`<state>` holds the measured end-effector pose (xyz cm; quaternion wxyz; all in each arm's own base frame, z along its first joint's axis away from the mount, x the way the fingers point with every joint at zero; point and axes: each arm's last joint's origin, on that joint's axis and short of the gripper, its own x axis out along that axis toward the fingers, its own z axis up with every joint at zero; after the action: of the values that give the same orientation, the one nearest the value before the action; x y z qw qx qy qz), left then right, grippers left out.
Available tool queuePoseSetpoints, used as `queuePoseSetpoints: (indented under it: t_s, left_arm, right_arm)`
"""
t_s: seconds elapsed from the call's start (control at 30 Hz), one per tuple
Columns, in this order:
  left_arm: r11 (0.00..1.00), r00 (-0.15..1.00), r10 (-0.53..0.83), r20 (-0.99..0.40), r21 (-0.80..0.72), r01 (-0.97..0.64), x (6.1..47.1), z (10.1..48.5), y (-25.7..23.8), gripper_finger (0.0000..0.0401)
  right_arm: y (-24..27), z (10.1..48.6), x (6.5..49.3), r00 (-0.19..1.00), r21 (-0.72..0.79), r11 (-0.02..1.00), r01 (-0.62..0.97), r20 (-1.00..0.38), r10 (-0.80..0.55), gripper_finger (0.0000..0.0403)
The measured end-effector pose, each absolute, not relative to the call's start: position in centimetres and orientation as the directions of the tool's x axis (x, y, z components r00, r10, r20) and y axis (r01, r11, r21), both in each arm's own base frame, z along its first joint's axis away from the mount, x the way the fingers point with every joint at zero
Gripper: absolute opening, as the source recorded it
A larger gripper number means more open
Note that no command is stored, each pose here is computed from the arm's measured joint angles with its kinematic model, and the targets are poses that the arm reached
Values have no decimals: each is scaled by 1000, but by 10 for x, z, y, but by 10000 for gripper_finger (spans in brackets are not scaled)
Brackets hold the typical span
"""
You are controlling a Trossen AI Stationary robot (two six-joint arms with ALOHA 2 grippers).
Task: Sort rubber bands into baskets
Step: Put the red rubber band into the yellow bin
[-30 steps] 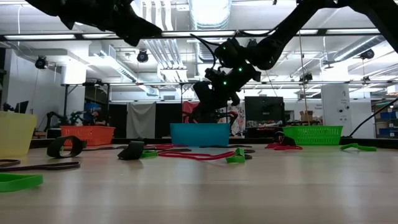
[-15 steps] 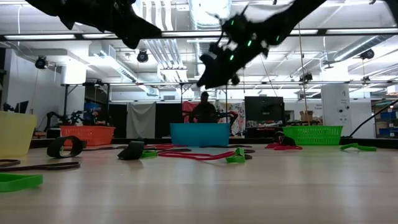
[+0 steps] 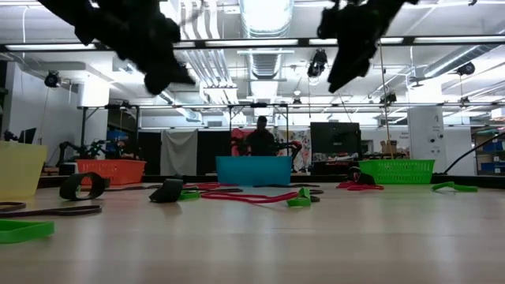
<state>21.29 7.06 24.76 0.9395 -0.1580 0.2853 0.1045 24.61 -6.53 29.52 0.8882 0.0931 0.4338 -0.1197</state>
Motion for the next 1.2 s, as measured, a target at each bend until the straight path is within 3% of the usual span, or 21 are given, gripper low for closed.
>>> queuePoseSetpoints:
  t_s: [0.17,0.53,0.77,0.93,1.2]
  left_arm:
    - [892,671,165,-723,-182,-415,220,220,71,9]
    - [949,642,122,-757,-100,-299,251,185,71,9]
    - [950,562,258,-786,101,-294,263,165,58,9]
    - [946,537,263,-802,105,-306,265,158,60,9]
    - [949,531,262,-806,115,-293,270,148,61,62]
  right_arm:
    - [-60,281,230,676,66,952,297,-719,-162,215]
    - [-58,257,221,737,82,950,302,-652,-178,215]
    - [-59,256,224,743,83,950,301,-645,-180,215]
    - [-59,258,226,764,76,953,293,-619,-185,215]
    - [-60,252,228,793,75,955,287,-578,-193,215]
